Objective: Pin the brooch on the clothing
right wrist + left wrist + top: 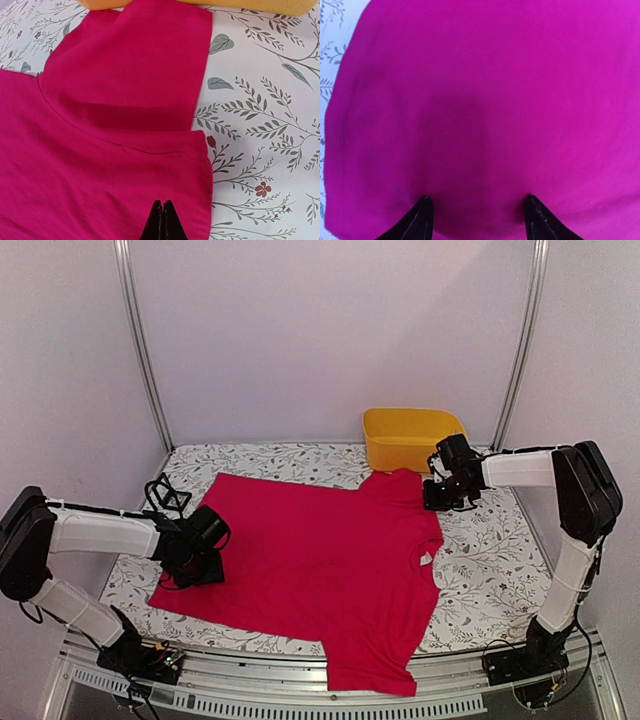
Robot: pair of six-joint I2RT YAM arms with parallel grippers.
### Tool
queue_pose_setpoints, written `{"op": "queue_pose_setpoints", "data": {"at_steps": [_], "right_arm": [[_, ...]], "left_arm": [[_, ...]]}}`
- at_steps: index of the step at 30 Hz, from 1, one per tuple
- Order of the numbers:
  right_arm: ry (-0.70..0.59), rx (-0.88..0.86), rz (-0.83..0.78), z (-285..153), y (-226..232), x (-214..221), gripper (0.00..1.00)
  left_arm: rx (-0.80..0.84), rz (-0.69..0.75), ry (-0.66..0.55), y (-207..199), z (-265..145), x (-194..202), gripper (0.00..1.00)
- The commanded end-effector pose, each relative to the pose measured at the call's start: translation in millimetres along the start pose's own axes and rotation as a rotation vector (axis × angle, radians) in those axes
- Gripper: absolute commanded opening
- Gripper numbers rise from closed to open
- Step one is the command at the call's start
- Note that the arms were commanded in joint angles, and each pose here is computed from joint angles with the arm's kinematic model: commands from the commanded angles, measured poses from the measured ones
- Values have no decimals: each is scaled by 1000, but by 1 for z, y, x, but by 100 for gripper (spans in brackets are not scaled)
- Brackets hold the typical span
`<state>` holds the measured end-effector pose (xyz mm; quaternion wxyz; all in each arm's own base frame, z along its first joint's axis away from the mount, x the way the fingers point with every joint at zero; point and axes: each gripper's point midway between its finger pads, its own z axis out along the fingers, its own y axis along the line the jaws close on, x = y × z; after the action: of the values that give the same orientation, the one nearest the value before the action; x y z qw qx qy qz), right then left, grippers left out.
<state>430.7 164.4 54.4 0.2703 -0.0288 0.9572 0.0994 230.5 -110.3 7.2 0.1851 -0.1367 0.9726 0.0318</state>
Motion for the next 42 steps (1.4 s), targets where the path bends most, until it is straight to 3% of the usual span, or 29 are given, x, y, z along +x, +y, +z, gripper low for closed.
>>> {"op": "queue_pose_setpoints", "data": {"at_steps": [1, 8, 12, 20, 29, 32, 42], "right_arm": [[-16, -1, -18, -3, 1, -3, 0], [-40, -33, -37, -14, 9, -14, 0], [-66, -58, -53, -27, 16, -23, 0], [-96, -78, -63, -49, 20, -30, 11], [-100, -84, -75, -59, 21, -28, 14], [-89, -86, -71, -56, 20, -22, 14], [-68, -76, -83, -49, 21, -15, 14]], "left_arm": [[-97, 0, 96, 35, 0, 29, 62], [-33, 173, -124, -13, -30, -50, 68], [-45, 258, -290, -33, -53, -115, 81], [-93, 26, -363, 22, -29, -222, 82], [-154, -109, -321, 61, 23, -258, 79], [-146, -151, -303, 71, 40, -264, 73], [-87, -166, -300, 74, 72, -295, 71]]}}
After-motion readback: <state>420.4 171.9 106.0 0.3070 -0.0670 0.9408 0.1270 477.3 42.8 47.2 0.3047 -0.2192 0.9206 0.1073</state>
